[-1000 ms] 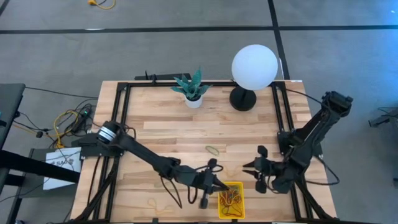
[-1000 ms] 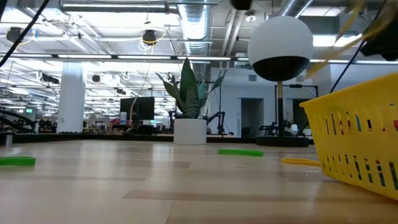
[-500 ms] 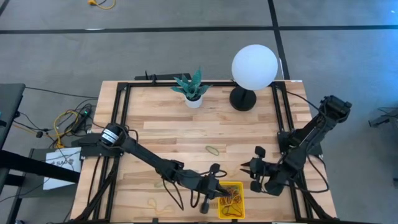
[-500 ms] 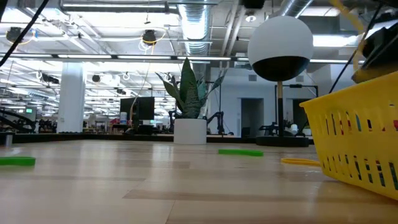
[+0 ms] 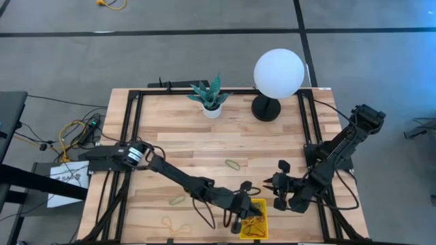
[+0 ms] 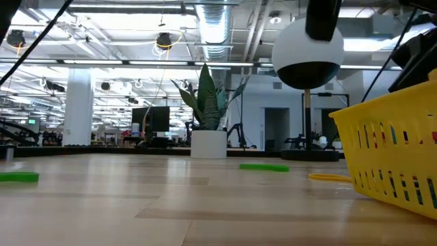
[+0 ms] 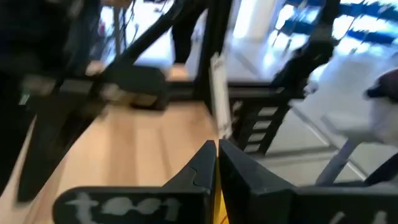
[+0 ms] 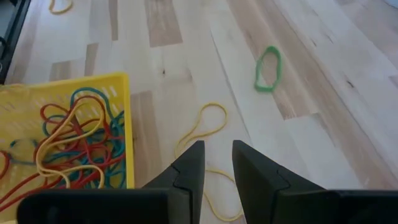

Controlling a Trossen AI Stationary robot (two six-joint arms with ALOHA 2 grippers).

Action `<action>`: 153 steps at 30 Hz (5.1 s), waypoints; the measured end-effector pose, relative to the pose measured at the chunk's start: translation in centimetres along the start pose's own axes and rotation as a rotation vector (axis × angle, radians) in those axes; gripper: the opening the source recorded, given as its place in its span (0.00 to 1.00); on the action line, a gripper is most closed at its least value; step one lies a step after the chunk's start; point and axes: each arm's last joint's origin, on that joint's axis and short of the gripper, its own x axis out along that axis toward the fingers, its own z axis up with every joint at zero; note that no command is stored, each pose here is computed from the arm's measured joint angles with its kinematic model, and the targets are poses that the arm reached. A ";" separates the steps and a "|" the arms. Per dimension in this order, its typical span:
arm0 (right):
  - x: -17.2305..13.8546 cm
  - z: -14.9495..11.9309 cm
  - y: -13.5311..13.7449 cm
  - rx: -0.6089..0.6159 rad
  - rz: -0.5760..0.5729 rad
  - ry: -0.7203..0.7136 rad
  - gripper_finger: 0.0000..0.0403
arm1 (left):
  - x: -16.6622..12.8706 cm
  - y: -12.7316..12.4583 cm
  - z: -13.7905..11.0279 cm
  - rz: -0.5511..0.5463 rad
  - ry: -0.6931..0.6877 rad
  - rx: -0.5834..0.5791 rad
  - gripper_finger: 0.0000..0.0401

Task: Pick and place rubber bands into bin
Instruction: Put the yellow rubber band into the yellow basket

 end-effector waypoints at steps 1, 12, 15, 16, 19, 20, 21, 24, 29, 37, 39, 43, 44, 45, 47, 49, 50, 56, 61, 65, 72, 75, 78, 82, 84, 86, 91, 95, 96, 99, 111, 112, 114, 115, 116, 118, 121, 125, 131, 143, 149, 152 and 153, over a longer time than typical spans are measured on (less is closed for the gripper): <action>0.0 0.0 0.0 0.000 0.000 0.000 0.19 | 0.0 0.2 -0.2 0.010 0.026 -0.008 0.00; 0.0 0.0 0.0 0.009 0.001 0.000 0.19 | 0.0 0.7 -1.0 0.034 0.118 -0.009 0.17; 0.0 0.0 0.0 0.009 0.001 0.000 0.19 | 0.0 0.8 -1.2 0.039 0.144 -0.007 0.22; 0.0 0.0 0.0 0.009 0.001 0.000 0.19 | 0.0 0.8 -1.2 0.039 0.146 -0.007 0.23; 0.2 -0.1 0.2 0.008 0.000 0.002 0.19 | -0.4 0.7 -0.6 0.034 0.153 -0.036 0.26; 0.3 -0.2 0.2 0.007 0.001 0.003 0.19 | -0.7 0.6 -0.2 0.020 0.167 -0.055 0.26; 0.5 -0.2 0.4 0.010 0.003 0.001 0.19 | -1.0 0.5 0.2 0.005 0.198 -0.071 0.26; 1.0 -0.3 0.5 -0.003 -0.003 0.004 0.19 | -2.8 0.1 1.6 -0.021 0.316 -0.116 0.26; 1.3 -0.3 0.3 -0.003 -0.010 0.021 0.19 | -7.2 -2.4 3.2 0.024 0.557 -0.076 0.24; 1.6 0.2 -0.1 0.025 -0.003 0.039 0.19 | -12.5 -9.4 2.4 0.141 0.764 -0.201 0.24; 1.6 0.2 -0.1 0.024 -0.004 0.040 0.19 | -13.0 -11.2 1.3 0.153 0.799 -0.233 0.24; 1.6 0.2 -0.1 0.024 -0.004 0.040 0.19 | -14.2 -13.8 -1.1 0.217 0.856 -0.279 0.24; 1.6 0.2 -0.1 0.024 -0.004 0.040 0.19 | -14.5 -14.3 -1.6 0.245 0.868 -0.293 0.24; 1.6 0.2 0.0 0.025 -0.002 0.039 0.19 | -14.7 -14.5 -2.0 0.270 0.881 -0.315 0.24; 1.6 0.2 -0.1 0.024 -0.003 0.039 0.19 | -15.1 -14.9 -2.5 0.326 0.888 -0.342 0.24; 1.6 0.2 -0.1 0.024 -0.003 0.039 0.19 | -15.1 -15.1 -3.0 0.366 0.893 -0.392 0.24; 1.6 0.2 -0.1 0.023 -0.004 0.040 0.19 | -15.2 -15.1 -3.3 0.390 0.904 -0.408 0.24; 1.6 0.2 0.0 -0.059 0.003 0.035 0.19 | -13.9 -14.9 -6.3 0.430 1.004 -0.470 0.24; 1.8 0.4 -0.2 -0.121 -0.003 0.033 0.19 | -13.4 -14.7 -7.7 0.448 1.065 -0.489 0.24; 2.0 0.6 -0.4 -0.158 -0.014 0.033 0.19 | -13.4 -14.5 -7.7 0.489 1.031 -0.476 0.24; 2.8 1.3 -1.3 -0.125 -0.051 0.039 0.19 | -13.7 -14.0 -8.7 0.577 1.046 -0.519 0.24; 3.1 1.6 -1.6 -0.126 -0.038 0.064 0.19 | -14.1 -13.6 -9.5 0.606 1.070 -0.531 0.24; 3.4 1.7 -2.0 -0.107 -0.012 0.099 0.19 | -14.2 -13.3 -10.1 0.601 1.065 -0.557 0.24; 3.7 2.0 -2.3 -0.086 0.008 0.128 0.19 | -14.3 -13.2 -10.3 0.603 1.067 -0.550 0.24; 3.8 2.0 -2.4 -0.078 0.017 0.136 0.19 | -14.4 -13.2 -10.3 0.609 1.072 -0.546 0.24; 3.9 2.1 -2.4 -0.070 0.025 0.137 0.19 | -14.3 -13.2 -10.4 0.610 1.069 -0.551 0.23; 3.9 2.2 -2.4 -0.063 0.037 0.135 0.19 | -14.5 -13.1 -10.5 0.597 1.128 -0.557 0.12; 3.9 2.2 -2.4 -0.064 0.037 0.135 0.19 | -14.4 -13.2 -10.2 0.551 1.132 -0.485 0.02; 3.9 2.2 -2.4 -0.064 0.037 0.135 0.19 | -14.3 -13.3 -10.1 0.547 1.127 -0.461 0.01; 3.9 2.2 -2.4 -0.063 0.037 0.134 0.19 | -13.9 -13.8 -8.5 0.550 1.089 -0.398 0.00; 2.9 2.2 -1.8 0.081 0.217 0.245 0.19 | -12.0 -11.0 2.3 0.571 0.863 -0.102 0.00; 2.7 2.1 -1.7 0.106 0.228 0.254 0.19 | -11.6 -10.0 2.8 0.582 0.844 -0.063 0.00; 2.2 1.9 -1.2 0.137 0.247 0.265 0.19 | -10.6 -7.9 3.7 0.598 0.801 0.015 0.00; 2.0 1.7 -1.0 0.152 0.248 0.266 0.19 | -10.0 -7.0 4.1 0.599 0.777 0.061 0.00; 1.9 1.5 -0.8 0.163 0.246 0.264 0.19 | -9.5 -6.0 4.5 0.596 0.750 0.107 0.00; 1.4 1.2 -0.4 0.167 0.249 0.259 0.19 | -8.2 -4.6 5.5 0.568 0.677 0.188 0.00; 1.0 0.8 0.1 0.167 0.245 0.242 0.19 | -6.8 -2.7 6.9 0.477 0.600 0.248 0.00; 0.6 0.5 0.4 0.218 0.222 0.224 0.19 | -5.9 -0.8 7.6 0.418 0.552 0.265 0.00; 0.1 -0.3 0.1 0.281 0.111 0.197 0.19 | -4.9 -1.0 8.2 0.290 0.454 0.307 0.00; 0.2 -0.5 -0.4 0.389 0.017 0.154 0.19 | -0.2 -1.8 2.2 0.124 0.437 0.330 0.00; 0.2 -0.5 -0.4 0.391 0.019 0.153 0.19 | 0.0 -2.0 2.5 0.128 0.397 0.246 0.00; 0.2 -0.5 -0.4 0.391 0.019 0.153 0.19 | 0.0 -1.9 2.4 0.123 0.409 0.255 0.00; 0.2 -0.5 -0.4 0.391 0.019 0.153 0.19 | 0.0 -1.9 2.3 0.118 0.420 0.257 0.01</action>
